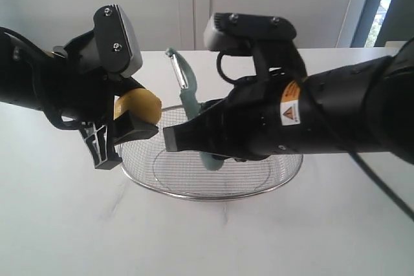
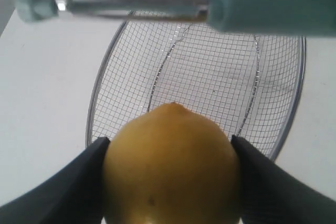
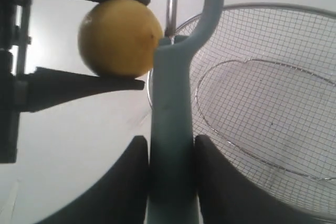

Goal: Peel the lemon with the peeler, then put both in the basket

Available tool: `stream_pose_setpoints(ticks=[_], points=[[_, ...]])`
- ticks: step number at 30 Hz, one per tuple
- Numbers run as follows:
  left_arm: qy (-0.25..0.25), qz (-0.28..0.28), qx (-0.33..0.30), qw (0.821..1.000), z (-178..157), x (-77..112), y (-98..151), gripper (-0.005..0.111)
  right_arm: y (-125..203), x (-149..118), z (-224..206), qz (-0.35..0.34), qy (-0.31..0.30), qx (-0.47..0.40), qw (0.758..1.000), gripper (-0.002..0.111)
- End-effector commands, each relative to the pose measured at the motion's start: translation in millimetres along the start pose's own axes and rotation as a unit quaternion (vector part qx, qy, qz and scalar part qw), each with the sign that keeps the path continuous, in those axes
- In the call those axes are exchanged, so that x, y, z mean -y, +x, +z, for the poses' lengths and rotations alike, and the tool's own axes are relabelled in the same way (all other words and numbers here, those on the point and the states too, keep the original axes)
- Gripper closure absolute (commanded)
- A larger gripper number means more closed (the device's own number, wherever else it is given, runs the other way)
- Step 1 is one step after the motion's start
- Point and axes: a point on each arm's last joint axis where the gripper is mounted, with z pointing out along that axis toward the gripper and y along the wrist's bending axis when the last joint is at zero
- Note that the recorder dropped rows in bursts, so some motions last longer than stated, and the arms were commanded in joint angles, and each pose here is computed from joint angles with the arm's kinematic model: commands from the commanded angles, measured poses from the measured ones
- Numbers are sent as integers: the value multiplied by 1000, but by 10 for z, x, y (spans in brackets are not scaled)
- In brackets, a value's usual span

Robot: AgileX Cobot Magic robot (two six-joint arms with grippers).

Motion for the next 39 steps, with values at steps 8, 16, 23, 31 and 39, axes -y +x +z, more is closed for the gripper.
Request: stream_pose_setpoints(ticks=[8,16,23,31,39], points=[[4,-12,5,1000,-36,23,-7,107,-122,273,-761,-44,102,61,992,108],[4,-12,5,1000,-36,23,-7,107,77,795,-496,-10,220,49,974,108],[4,-12,5,1000,-36,23,-7,107,221,893,327,32,132,10,991,108],[-2,-12,7,1000,-36,12,-10,107,305,735,590,40,43,-65,996,108],[3,-15,6,1000,-36,21,-8,107,205,461,572,49,-98,-53,993,108]])
